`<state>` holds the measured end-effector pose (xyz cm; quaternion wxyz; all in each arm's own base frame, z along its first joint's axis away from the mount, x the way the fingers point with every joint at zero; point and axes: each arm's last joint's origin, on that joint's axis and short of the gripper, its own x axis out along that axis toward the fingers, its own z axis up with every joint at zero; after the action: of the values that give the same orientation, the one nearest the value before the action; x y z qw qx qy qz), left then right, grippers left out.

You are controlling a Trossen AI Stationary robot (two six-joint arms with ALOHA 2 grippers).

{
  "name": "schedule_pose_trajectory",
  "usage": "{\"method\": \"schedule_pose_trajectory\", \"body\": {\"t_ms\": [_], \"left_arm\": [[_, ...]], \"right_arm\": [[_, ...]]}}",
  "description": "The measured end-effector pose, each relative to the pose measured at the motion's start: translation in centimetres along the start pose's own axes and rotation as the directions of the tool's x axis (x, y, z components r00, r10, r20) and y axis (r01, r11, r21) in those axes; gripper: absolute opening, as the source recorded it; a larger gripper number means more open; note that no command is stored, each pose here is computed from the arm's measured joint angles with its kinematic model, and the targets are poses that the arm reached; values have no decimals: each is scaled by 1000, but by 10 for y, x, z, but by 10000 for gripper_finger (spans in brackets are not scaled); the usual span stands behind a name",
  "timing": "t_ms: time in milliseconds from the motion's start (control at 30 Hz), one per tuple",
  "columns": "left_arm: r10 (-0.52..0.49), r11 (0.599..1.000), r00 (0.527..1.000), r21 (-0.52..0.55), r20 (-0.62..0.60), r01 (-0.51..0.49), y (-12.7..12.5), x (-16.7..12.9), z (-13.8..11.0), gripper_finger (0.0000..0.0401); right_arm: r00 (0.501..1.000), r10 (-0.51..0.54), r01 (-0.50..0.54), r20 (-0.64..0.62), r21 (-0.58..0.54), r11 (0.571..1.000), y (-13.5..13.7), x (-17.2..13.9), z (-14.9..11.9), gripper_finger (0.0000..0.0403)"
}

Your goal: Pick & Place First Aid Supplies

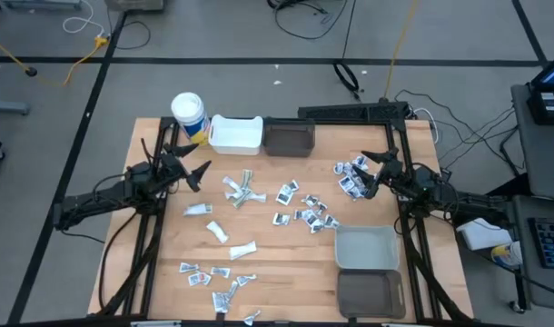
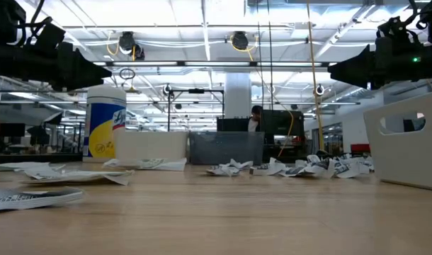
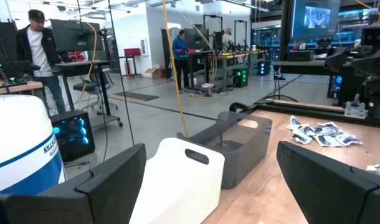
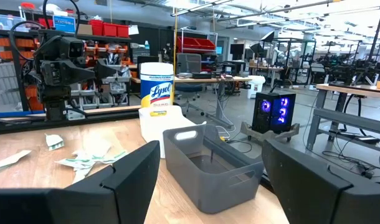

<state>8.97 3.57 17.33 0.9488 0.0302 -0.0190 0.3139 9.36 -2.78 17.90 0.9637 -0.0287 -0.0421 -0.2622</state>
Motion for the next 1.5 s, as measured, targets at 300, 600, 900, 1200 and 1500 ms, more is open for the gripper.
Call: {"method": "schedule_pose_trajectory", "body": {"t_ms": [300, 600, 900, 1200, 1500], "left_arm": [[0, 1000, 1000, 0, 0, 0, 0, 0, 0, 365], [0, 1000, 1000, 0, 0, 0, 0, 0, 0, 365], [0, 1000, 1000, 0, 0, 0, 0, 0, 0, 365], [0, 1000, 1000, -15, 0, 0, 0, 0, 0, 365], [0, 1000, 1000, -15, 0, 0, 0, 0, 0, 365]], "right_arm": [[1000, 0, 0, 0, 0, 1000, 0, 0, 0, 279], [1000, 0, 0, 0, 0, 1000, 0, 0, 0, 279], [1000, 0, 0, 0, 0, 1000, 0, 0, 0, 279], [1000, 0, 0, 0, 0, 1000, 0, 0, 0, 279], [1000, 0, 0, 0, 0, 1000, 0, 0, 0, 279]]}}
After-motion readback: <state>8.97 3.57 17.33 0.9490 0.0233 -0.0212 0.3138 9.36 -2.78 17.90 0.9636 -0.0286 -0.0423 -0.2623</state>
